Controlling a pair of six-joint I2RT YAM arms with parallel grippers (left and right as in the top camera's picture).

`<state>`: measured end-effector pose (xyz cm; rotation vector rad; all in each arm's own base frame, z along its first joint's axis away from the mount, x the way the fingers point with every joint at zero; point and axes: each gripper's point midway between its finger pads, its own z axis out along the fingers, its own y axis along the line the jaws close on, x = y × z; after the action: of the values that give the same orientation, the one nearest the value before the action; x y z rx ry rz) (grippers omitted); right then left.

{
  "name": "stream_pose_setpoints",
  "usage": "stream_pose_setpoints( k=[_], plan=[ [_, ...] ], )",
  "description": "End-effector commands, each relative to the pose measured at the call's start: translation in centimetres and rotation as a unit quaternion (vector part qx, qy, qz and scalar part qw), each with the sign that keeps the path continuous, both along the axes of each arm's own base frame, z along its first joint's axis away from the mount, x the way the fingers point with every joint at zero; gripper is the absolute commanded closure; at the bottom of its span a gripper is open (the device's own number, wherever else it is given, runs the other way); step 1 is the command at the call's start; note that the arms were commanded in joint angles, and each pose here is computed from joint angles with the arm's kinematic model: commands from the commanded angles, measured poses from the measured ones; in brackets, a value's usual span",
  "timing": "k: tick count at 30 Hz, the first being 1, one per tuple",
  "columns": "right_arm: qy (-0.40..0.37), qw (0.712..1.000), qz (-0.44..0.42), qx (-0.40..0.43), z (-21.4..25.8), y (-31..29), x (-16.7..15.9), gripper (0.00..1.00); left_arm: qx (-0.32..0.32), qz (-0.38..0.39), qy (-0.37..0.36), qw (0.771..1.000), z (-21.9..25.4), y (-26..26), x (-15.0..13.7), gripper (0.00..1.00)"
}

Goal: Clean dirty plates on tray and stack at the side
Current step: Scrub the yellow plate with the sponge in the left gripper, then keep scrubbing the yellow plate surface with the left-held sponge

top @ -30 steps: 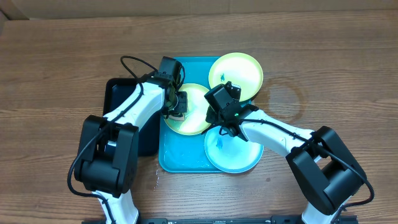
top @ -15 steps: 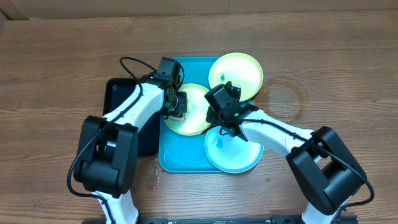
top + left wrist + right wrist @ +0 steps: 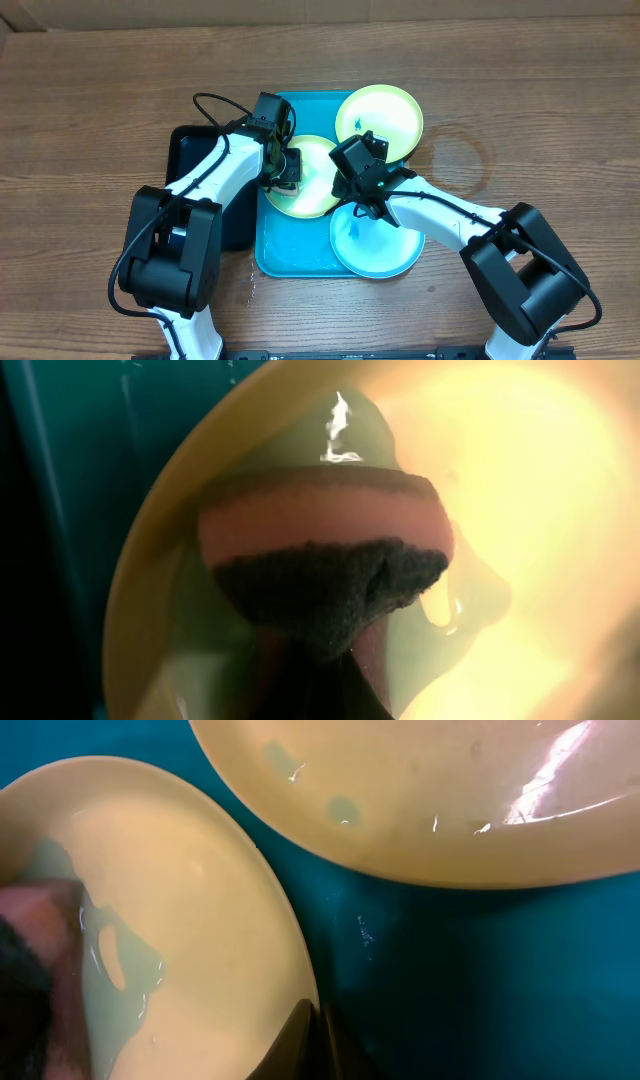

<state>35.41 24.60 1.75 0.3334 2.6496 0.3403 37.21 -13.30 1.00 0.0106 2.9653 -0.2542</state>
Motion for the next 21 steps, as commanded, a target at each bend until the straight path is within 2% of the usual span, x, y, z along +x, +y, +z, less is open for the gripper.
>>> stream_pose_setpoints(
  k=[1, 5, 11, 16, 21],
  plan=[
    [-0.005, 1.000, 0.002, 0.006, 0.3, 0.4, 0.4, 0.96, -0.069, -0.027, 0.064, 0.995, -1.6, -3.6, -3.5, 0.96],
    [-0.005, 1.000, 0.002, 0.006, 0.3, 0.4, 0.4, 0.96, -0.112, -0.033, 0.064, 0.991, -0.3, -4.9, -3.0, 0.96],
    [-0.005, 1.000, 0.003, 0.006, 0.3, 0.4, 0.4, 0.96, -0.113, -0.028, 0.014, 0.993, 4.8, -4.5, -0.4, 0.96],
    [0.001, 1.000, 0.011, 0.020, 0.4, 0.9, 0.2, 0.96, -0.091, -0.025, -0.068, 0.993, 10.8, -3.8, 1.3, 0.96],
    [0.002, 1.000, 0.011, 0.020, 0.3, 0.9, 0.2, 0.96, -0.031, -0.015, -0.089, 0.995, 11.1, -2.2, 1.3, 0.96]
  ],
)
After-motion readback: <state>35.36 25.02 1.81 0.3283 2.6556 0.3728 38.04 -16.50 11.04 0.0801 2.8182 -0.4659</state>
